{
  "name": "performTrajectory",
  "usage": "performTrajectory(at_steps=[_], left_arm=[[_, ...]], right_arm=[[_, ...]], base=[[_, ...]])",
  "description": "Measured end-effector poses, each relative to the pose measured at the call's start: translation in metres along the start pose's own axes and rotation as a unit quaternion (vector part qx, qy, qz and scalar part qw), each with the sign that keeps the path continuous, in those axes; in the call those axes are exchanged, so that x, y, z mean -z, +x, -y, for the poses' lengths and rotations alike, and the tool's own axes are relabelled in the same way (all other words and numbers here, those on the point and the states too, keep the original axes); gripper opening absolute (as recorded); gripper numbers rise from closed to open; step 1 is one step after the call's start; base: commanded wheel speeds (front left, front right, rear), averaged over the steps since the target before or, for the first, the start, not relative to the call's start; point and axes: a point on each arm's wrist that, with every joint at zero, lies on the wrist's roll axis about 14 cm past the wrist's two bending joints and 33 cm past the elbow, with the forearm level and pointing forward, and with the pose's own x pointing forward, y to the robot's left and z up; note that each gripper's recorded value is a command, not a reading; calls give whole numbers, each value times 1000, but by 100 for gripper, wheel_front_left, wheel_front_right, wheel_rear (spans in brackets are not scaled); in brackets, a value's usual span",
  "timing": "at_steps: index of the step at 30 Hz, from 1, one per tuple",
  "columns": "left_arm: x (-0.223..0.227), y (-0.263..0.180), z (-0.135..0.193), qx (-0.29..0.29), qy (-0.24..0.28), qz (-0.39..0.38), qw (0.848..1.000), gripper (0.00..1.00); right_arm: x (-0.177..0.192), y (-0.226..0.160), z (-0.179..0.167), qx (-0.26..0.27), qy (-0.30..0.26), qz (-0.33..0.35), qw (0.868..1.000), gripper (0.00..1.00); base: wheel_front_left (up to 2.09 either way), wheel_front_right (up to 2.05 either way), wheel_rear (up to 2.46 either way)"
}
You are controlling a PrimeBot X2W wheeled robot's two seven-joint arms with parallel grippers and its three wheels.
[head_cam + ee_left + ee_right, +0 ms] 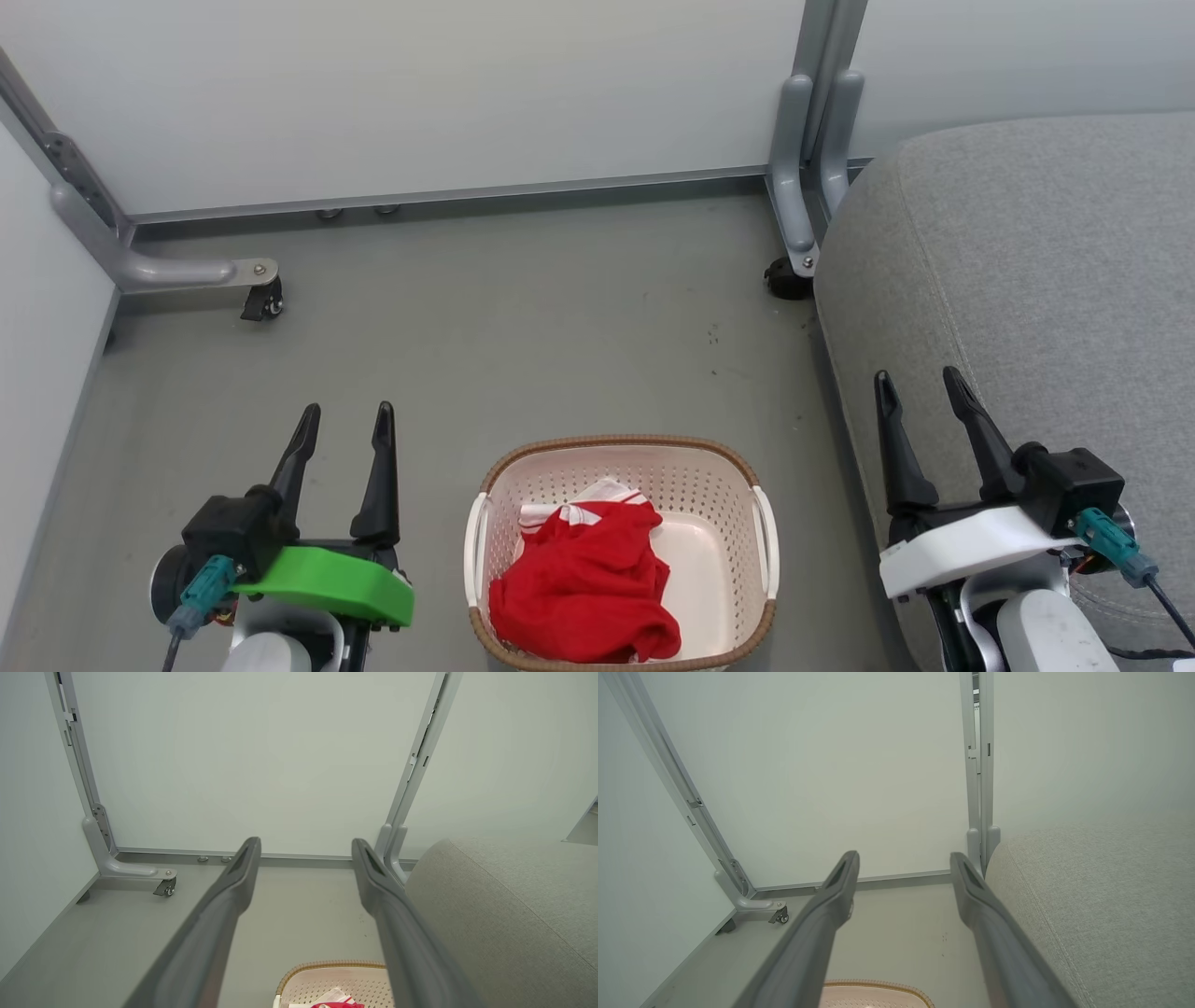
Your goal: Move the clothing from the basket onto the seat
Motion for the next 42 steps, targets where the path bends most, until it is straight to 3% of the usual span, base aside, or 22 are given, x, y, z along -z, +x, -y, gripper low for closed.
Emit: performTrajectory(at_steps=[19,42], left_arm=[[9,-3,4,10,53,-7,999,100],[20,4,-6,-2,60,-24,998,100]], right_arm=[[4,-1,-3,-12,-46,1,999,100],[11,3,1,-8,-47,-8,999,100]], base=[[0,0,0],[0,0,0]])
